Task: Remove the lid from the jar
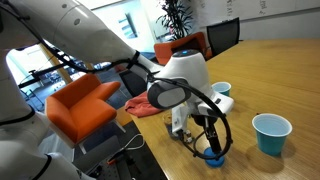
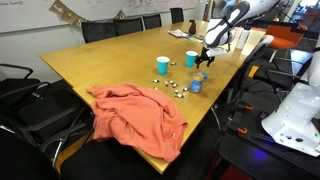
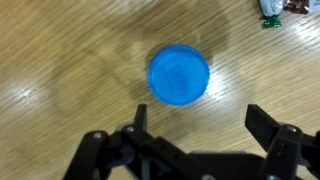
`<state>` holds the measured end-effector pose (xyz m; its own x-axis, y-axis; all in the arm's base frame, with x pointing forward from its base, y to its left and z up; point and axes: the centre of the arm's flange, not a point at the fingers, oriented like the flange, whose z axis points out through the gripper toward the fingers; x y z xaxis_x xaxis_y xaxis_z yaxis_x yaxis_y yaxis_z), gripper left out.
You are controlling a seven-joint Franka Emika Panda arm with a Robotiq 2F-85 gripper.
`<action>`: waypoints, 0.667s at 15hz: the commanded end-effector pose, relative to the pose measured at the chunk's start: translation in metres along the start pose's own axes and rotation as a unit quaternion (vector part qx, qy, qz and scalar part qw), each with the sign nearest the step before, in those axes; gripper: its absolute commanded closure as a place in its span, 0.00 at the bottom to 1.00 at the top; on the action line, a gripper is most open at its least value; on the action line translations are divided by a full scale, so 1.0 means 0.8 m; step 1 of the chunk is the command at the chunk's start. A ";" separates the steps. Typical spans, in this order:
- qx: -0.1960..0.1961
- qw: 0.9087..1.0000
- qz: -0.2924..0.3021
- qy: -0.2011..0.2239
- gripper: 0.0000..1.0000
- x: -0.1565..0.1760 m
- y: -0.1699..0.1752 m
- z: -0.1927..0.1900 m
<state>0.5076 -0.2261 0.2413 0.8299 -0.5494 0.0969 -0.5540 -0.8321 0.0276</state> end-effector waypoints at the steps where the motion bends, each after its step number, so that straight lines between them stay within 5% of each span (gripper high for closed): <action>1: 0.033 0.998 -0.053 -0.025 0.00 -0.018 0.013 -0.110; 10: 0.039 0.992 -0.118 -0.038 0.00 -0.053 0.056 -0.295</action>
